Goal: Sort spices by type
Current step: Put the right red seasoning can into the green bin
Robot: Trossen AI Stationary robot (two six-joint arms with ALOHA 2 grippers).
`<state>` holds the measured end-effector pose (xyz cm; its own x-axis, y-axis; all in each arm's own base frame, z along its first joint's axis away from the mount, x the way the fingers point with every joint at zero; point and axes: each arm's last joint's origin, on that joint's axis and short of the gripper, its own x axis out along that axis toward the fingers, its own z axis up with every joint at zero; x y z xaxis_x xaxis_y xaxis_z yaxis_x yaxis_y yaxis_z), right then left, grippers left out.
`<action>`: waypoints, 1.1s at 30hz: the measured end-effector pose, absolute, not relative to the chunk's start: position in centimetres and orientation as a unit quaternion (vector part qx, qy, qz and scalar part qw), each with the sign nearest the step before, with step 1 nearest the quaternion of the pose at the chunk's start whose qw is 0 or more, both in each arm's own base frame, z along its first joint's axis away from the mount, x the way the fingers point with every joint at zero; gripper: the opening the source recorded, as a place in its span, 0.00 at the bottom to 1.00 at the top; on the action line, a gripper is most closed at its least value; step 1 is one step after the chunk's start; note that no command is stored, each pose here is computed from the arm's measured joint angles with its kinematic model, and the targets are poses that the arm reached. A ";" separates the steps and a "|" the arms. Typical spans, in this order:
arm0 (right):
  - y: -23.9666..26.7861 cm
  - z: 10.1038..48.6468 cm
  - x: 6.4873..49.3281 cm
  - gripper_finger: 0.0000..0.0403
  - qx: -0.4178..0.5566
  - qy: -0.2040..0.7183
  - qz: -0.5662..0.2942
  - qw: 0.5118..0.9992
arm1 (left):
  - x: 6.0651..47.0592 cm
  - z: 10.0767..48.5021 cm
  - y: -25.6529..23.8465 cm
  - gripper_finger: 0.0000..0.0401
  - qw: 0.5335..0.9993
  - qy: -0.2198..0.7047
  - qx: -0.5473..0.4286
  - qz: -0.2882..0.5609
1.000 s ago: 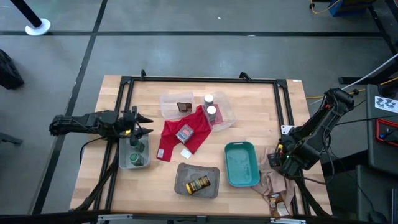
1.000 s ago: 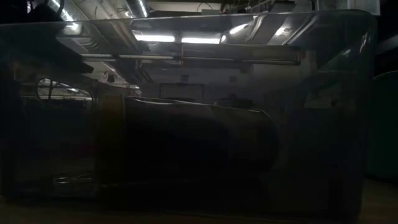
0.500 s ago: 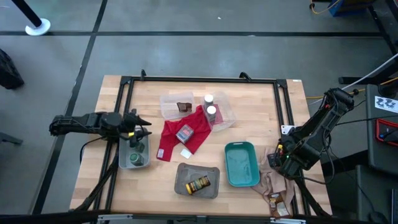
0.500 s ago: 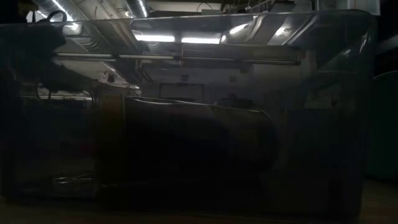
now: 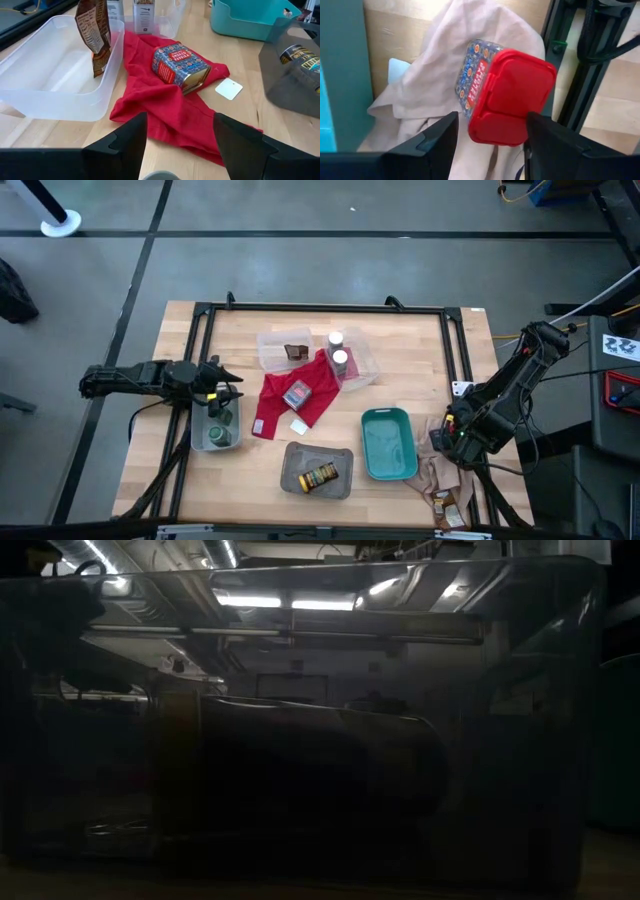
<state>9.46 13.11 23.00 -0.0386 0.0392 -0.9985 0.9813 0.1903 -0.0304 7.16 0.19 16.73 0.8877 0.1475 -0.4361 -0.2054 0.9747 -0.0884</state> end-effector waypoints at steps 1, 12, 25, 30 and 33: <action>13.1 23.0 9.4 0.58 0.451 0.568 -0.448 0.522 | 7.2 16.7 0.2 0.52 0.969 0.219 -0.066 0.091; 13.2 23.0 9.4 0.58 0.446 0.583 -0.444 0.514 | 7.2 16.7 0.2 0.52 0.969 0.219 -0.066 0.091; 13.0 23.0 9.2 0.58 0.454 0.568 -0.473 0.499 | 7.2 16.7 0.2 0.52 0.969 0.219 -0.066 0.091; 12.9 23.0 9.1 0.58 0.453 0.568 -0.478 0.494 | 7.2 16.7 0.2 0.52 0.969 0.219 -0.066 0.091; 12.9 23.0 9.1 0.58 0.453 0.568 -0.478 0.494 | 7.2 16.7 0.2 0.52 0.969 0.219 -0.066 0.091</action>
